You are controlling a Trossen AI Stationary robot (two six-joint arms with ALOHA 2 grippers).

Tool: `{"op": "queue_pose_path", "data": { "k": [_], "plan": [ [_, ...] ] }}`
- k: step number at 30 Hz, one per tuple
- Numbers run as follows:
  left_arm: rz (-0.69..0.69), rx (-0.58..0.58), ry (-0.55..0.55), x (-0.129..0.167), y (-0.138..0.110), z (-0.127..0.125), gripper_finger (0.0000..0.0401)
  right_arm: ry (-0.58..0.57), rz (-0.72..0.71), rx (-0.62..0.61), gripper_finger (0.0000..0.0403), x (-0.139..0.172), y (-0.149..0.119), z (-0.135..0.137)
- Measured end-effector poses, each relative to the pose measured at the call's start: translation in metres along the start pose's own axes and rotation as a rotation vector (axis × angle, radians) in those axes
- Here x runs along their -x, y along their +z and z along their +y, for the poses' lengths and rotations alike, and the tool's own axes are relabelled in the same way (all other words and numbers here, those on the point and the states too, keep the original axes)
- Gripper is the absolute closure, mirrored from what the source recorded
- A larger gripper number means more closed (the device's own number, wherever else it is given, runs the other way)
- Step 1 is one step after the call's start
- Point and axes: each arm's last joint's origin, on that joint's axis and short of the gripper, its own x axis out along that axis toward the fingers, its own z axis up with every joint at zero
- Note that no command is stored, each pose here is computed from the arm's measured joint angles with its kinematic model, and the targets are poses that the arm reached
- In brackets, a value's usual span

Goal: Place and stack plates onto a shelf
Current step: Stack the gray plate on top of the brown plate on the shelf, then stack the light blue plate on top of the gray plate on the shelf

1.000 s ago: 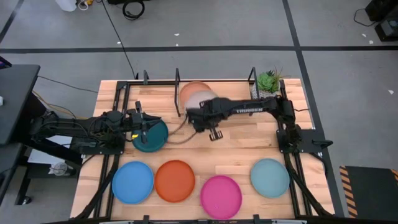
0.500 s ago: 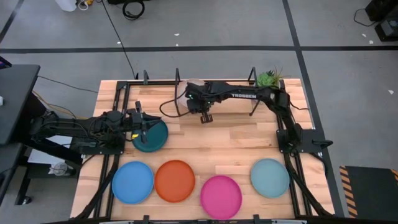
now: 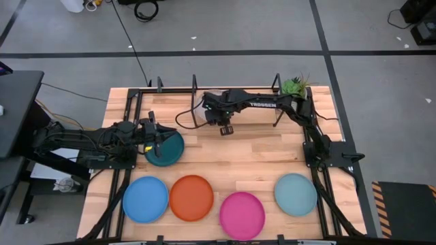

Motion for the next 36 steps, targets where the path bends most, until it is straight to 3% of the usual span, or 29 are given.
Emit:
{"op": "queue_pose_path", "data": {
  "k": [9,19,23,30,36],
  "plan": [
    [0.0,-0.002,0.0,0.0,0.0,0.0,0.0351,-0.044,0.025,-0.002,0.0271,0.023,0.015,0.014],
    [0.003,-0.037,0.0,0.0,0.0,0.0,0.0351,-0.025,0.033,0.066,0.027,0.041,0.038,0.068],
    [0.005,-0.058,0.0,0.0,-0.001,0.0,0.0351,0.047,-0.01,0.122,0.027,0.045,0.049,0.098],
    [0.009,-0.068,0.0,0.0,-0.001,0.0,0.0351,0.274,-0.134,0.251,0.027,0.052,0.064,0.153],
    [0.026,-0.074,-0.002,0.0,-0.003,0.0,0.0351,0.303,0.049,0.151,0.0271,0.057,0.052,0.182]
  ]
}}
